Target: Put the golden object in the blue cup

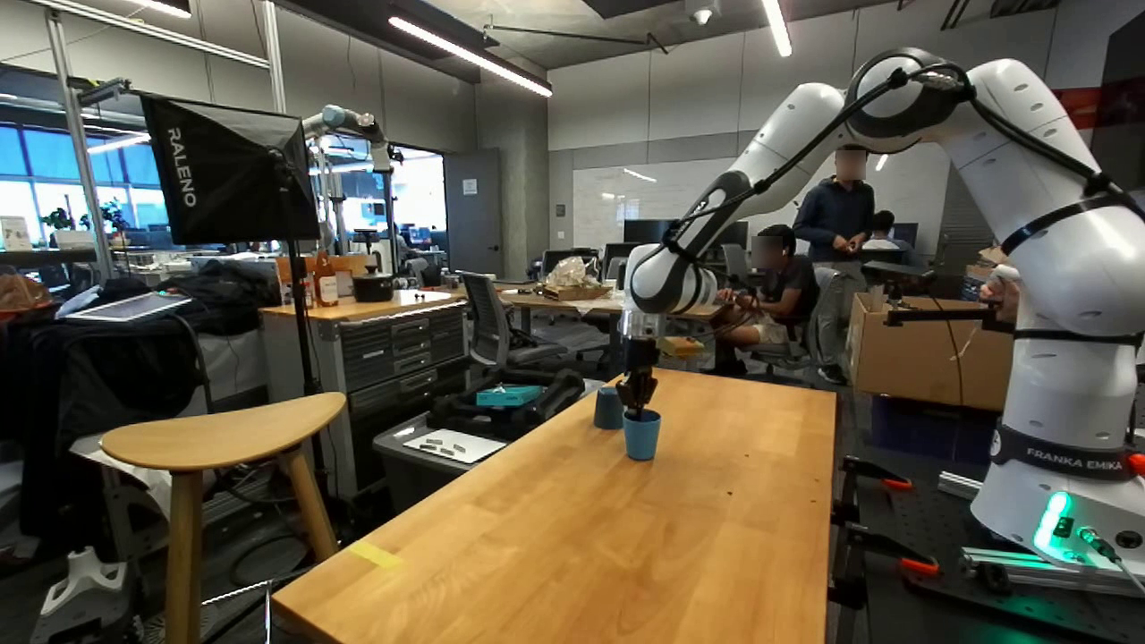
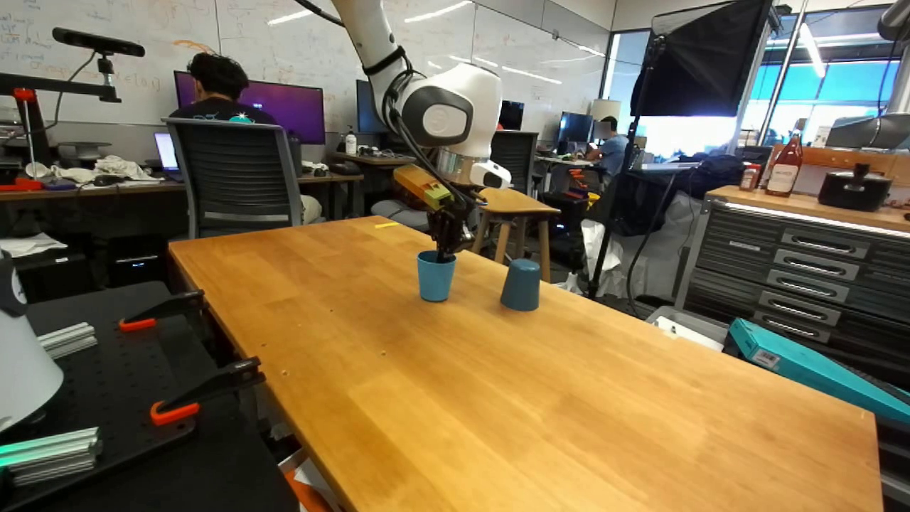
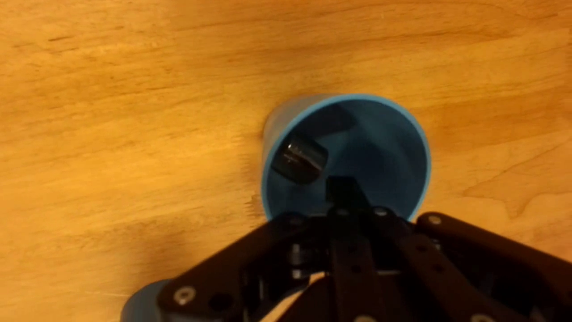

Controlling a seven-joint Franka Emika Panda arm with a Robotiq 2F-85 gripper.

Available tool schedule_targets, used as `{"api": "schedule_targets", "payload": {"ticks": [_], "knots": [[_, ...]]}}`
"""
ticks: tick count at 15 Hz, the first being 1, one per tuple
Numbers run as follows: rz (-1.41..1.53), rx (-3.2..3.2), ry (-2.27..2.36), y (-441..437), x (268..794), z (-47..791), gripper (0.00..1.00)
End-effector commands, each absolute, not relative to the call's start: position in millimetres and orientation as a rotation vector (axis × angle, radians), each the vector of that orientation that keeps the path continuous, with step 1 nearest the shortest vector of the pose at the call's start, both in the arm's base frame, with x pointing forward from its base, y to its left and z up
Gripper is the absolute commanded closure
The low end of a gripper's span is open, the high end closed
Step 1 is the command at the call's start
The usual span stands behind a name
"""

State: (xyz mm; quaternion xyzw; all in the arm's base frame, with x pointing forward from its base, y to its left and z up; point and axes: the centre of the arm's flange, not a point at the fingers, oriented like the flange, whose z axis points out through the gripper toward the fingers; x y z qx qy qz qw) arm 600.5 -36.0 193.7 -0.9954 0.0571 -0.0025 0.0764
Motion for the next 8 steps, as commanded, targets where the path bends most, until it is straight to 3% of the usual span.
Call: {"api": "schedule_targets", "payload": {"ticks": [1,8], "knots": [[-0.044,-2.967,0.131,-36,603,219,0.96],[-0.076,-2.945,0.098,-46,606,256,0.96]]}}
